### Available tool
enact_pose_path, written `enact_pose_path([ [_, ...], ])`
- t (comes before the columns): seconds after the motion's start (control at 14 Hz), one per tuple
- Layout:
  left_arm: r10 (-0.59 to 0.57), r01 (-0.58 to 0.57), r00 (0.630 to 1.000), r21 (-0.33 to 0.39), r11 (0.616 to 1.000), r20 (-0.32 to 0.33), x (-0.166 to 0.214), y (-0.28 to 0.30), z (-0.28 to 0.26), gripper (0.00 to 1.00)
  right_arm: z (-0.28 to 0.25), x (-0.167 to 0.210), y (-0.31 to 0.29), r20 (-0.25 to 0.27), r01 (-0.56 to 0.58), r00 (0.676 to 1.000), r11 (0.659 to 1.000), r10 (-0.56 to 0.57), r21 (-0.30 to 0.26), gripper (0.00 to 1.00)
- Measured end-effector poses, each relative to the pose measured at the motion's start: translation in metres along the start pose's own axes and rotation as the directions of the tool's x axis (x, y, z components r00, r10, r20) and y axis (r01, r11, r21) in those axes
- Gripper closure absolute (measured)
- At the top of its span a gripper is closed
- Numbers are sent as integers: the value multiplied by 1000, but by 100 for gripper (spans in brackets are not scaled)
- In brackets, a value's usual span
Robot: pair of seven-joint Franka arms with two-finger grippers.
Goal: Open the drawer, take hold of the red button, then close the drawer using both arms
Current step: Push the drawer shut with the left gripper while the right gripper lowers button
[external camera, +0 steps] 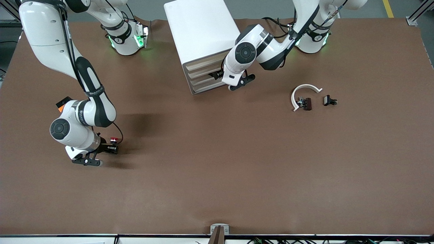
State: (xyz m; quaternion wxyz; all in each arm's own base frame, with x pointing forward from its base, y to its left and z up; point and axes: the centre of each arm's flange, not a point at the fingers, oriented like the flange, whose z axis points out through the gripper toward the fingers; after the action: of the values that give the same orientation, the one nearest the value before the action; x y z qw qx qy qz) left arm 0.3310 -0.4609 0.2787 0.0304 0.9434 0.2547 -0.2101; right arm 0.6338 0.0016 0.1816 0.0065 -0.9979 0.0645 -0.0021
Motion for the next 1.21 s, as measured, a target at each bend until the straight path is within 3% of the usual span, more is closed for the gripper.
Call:
enact_pose_path([
  [0.21,-26,26,1000,4,1000,13,3,5,-10,0,1,-1,1,3,-1,1000,1000,1,-1,59],
  [0.29,-47,47,999,-14,999,16,9,8,-20,0,1,-1,3,1,-3,1000,1000,3,-1,54],
  [0.5,-108,107,994,-100,989,0,59,13,-73,0,0,1,9,-2,-13,1000,1000,13,0,24],
  [0.64,-142,133,988,-136,982,-53,106,5,-115,0,-6,5,9,-14,-12,1000,1000,12,2,3],
  [0.93,-218,183,958,-190,965,-187,193,-29,-186,0,-60,19,2,16,8,1000,1000,-8,7,0],
  [1.21,-233,190,943,-190,963,-239,270,-91,-253,0,-157,19,-3,66,31,997,999,-31,10,0],
])
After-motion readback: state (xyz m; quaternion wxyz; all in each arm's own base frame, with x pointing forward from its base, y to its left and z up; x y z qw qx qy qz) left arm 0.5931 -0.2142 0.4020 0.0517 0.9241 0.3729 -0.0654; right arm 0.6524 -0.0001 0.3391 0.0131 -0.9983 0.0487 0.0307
